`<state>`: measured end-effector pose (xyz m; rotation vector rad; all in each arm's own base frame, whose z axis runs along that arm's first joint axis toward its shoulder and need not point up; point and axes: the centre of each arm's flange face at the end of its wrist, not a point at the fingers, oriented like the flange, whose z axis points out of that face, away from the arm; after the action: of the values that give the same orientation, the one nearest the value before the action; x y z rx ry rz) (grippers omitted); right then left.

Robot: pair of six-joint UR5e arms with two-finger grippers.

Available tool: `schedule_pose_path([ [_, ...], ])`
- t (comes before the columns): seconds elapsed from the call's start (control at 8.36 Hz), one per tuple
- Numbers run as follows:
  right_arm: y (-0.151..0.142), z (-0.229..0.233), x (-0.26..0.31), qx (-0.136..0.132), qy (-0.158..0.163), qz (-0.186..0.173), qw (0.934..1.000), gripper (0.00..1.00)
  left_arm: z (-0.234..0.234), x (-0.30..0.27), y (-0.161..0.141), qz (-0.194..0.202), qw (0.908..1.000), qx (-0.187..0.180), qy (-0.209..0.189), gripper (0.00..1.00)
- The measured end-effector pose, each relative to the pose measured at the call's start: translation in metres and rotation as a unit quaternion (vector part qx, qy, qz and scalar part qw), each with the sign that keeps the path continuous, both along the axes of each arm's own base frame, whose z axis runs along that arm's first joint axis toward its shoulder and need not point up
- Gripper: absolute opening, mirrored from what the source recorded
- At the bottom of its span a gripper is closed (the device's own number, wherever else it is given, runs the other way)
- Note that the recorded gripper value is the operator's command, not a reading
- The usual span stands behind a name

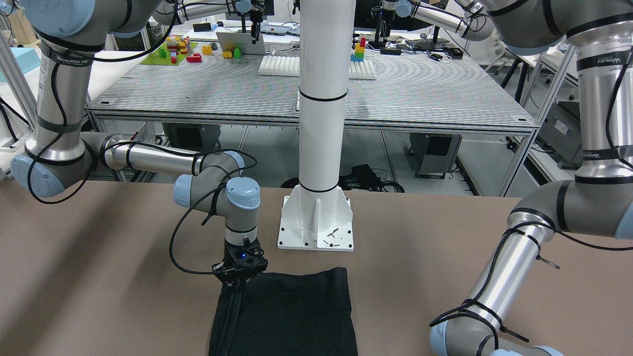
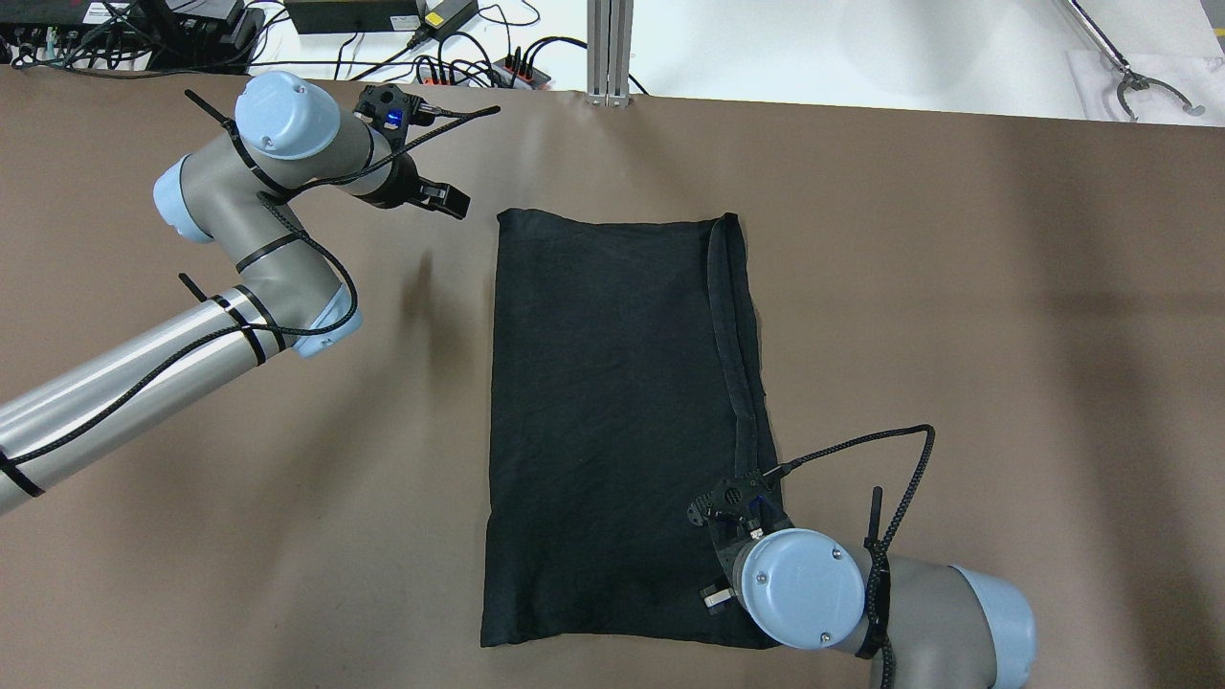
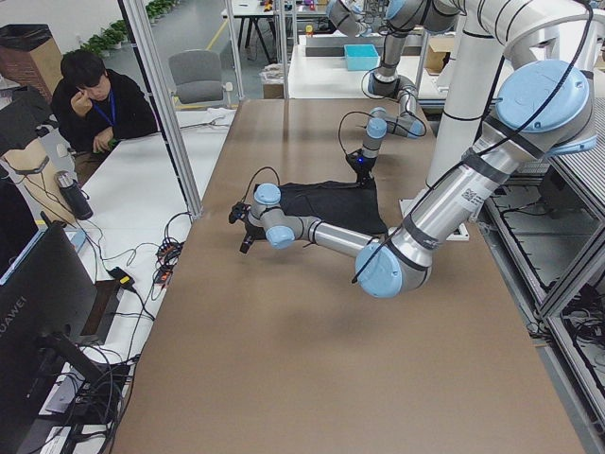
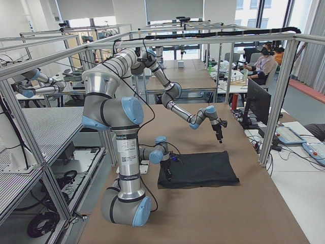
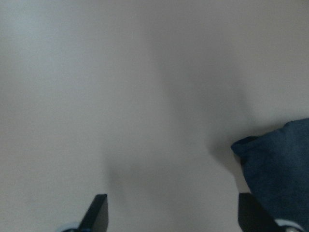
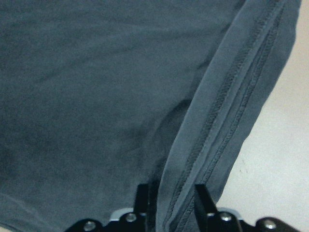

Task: Fold clothes

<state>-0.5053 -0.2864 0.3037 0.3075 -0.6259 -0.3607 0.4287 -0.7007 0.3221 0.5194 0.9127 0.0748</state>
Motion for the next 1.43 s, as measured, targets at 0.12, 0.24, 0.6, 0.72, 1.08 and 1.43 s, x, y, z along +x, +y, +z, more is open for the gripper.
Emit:
schedule_pose_path([
  [0.12, 0.0, 0.001, -0.001, 0.0, 0.001, 0.0, 1.0, 0.0, 0.0, 0.0, 0.0, 0.0, 1.0, 0.0, 0.0, 0.95],
  [0.24, 0.0, 0.002, -0.001, 0.0, 0.002, 0.0, 1.0, 0.0, 0.0, 0.0, 0.0, 0.0, 1.0, 0.0, 0.0, 0.95],
  [0.6, -0.004, 0.001, 0.005, 0.0, 0.0, 0.005, 1.0, 0.0, -0.001, 0.001, 0.0, 0.001, 1.0, 0.0, 0.001, 0.95],
  [0.72, -0.006, 0.004, 0.011, 0.0, 0.002, 0.009, 1.0, 0.0, -0.001, 0.001, 0.001, 0.002, 1.0, 0.0, 0.001, 0.95],
  [1.08, 0.004, 0.035, 0.046, -0.018, 0.018, 0.026, 0.9994, 0.26, -0.003, 0.001, 0.001, 0.002, 1.0, 0.001, 0.002, 0.95],
  [1.43, 0.015, 0.039, 0.046, -0.039, 0.014, 0.053, 0.9978, 0.93, -0.005, 0.001, 0.001, 0.002, 1.0, 0.002, 0.003, 0.95],
])
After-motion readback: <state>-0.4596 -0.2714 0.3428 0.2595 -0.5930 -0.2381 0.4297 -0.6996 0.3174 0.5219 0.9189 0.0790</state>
